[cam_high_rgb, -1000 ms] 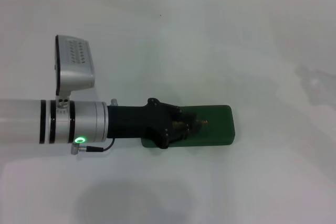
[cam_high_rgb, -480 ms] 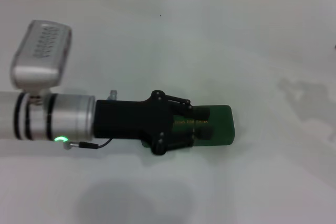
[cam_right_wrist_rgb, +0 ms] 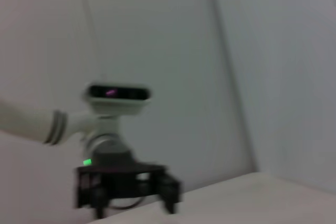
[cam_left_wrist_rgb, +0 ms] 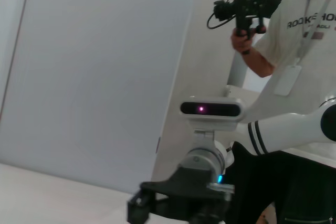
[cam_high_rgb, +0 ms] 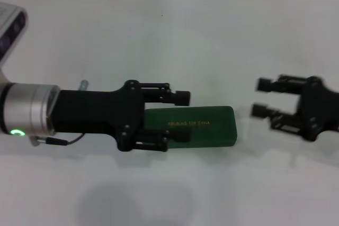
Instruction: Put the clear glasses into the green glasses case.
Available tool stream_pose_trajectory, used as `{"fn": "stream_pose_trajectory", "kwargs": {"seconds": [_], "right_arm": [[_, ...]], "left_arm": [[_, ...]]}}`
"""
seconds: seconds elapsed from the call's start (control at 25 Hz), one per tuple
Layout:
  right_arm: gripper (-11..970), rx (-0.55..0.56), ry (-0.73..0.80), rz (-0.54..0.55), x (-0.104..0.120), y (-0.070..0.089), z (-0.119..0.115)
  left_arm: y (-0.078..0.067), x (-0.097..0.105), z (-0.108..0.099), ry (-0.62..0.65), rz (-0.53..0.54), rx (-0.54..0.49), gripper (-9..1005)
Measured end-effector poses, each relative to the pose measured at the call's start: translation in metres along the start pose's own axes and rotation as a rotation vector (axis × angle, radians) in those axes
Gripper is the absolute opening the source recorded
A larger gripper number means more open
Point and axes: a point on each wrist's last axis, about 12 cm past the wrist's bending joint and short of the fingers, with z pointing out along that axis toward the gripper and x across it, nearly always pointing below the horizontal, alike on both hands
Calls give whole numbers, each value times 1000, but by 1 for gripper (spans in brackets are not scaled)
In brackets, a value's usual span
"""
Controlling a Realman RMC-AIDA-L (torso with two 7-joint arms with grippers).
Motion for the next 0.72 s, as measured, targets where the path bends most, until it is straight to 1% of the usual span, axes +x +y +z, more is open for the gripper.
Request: {"fn": "stream_pose_trajectory", "kwargs": {"seconds": [0.08, 0.28, 0.44, 0.72], "right_arm": [[467, -49, 13, 3, -1, 2, 11], [635, -153, 31, 8, -4, 6, 33], [719, -196, 27, 7, -8, 7, 40], [867, -211, 29, 3, -11, 6, 44]], "left_arm": [[0, -1, -5, 7, -6, -10, 698], [-1, 1, -12, -2, -11, -35, 698], [-4, 4, -17, -17, -15, -57, 698], [-6, 7, -21, -22, -24, -70, 698]]}}
